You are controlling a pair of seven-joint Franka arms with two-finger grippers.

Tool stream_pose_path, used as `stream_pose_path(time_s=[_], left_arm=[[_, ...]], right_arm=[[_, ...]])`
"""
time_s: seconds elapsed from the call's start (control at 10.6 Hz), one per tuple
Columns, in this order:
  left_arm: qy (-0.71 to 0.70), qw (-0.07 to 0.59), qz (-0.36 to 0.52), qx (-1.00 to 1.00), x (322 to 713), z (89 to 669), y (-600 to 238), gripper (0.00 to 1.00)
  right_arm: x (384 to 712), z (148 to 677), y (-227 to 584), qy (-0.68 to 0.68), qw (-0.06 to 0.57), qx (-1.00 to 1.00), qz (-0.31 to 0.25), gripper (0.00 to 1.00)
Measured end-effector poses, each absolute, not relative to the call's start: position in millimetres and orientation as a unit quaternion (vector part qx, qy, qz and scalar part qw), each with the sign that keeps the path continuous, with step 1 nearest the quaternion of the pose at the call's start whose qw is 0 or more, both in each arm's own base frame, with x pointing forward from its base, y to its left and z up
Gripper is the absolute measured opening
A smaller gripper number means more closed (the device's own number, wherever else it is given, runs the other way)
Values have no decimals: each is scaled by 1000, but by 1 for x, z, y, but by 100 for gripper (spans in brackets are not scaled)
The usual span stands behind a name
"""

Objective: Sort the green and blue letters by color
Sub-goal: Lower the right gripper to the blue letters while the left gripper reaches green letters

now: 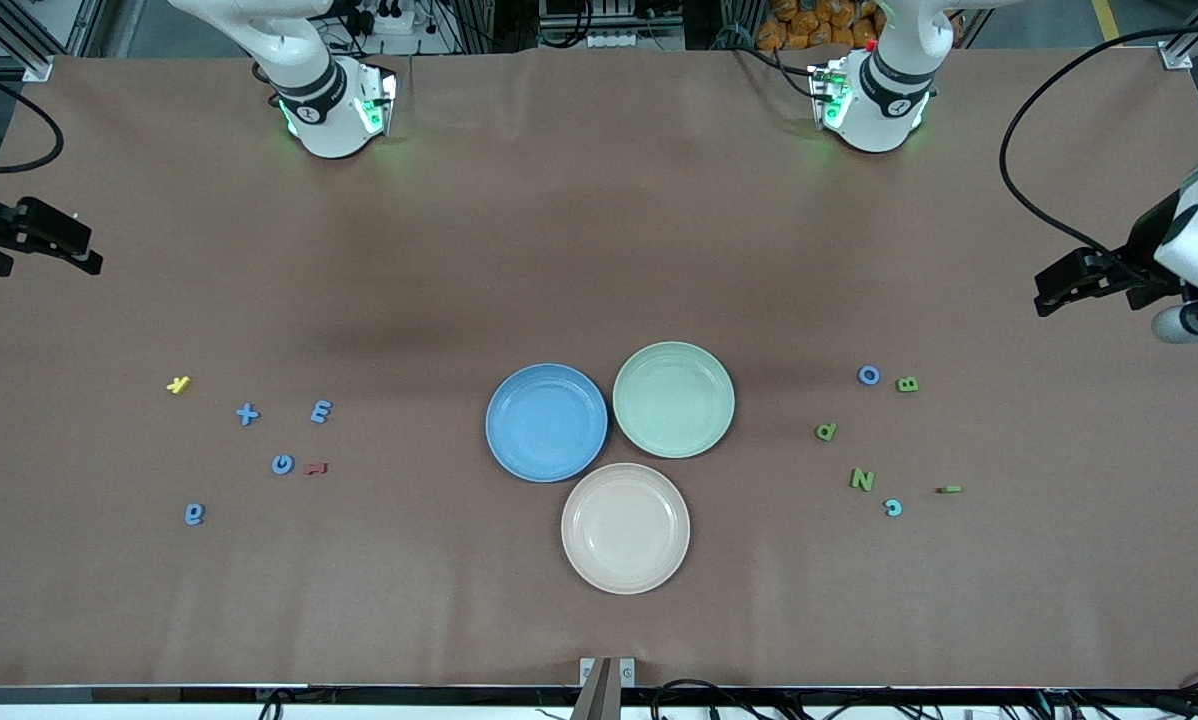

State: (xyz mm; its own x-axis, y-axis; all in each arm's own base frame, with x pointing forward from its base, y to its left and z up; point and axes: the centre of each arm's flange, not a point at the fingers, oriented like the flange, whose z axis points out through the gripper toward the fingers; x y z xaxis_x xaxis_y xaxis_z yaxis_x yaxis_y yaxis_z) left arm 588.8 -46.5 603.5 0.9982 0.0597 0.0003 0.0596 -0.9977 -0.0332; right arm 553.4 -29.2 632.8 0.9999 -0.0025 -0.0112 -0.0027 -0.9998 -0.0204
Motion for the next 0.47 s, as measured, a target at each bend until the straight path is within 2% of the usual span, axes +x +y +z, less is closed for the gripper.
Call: stream_pose_path(time_s=[0.19, 0.47], left_arm=[[-37, 18, 20, -999, 593, 554, -36, 100], [-45, 18, 31, -998, 592, 463, -21, 100]], right_arm=[[562, 610, -35, -3, 11, -1000, 19, 100], [586, 525, -48, -8, 10, -1000, 5, 100]])
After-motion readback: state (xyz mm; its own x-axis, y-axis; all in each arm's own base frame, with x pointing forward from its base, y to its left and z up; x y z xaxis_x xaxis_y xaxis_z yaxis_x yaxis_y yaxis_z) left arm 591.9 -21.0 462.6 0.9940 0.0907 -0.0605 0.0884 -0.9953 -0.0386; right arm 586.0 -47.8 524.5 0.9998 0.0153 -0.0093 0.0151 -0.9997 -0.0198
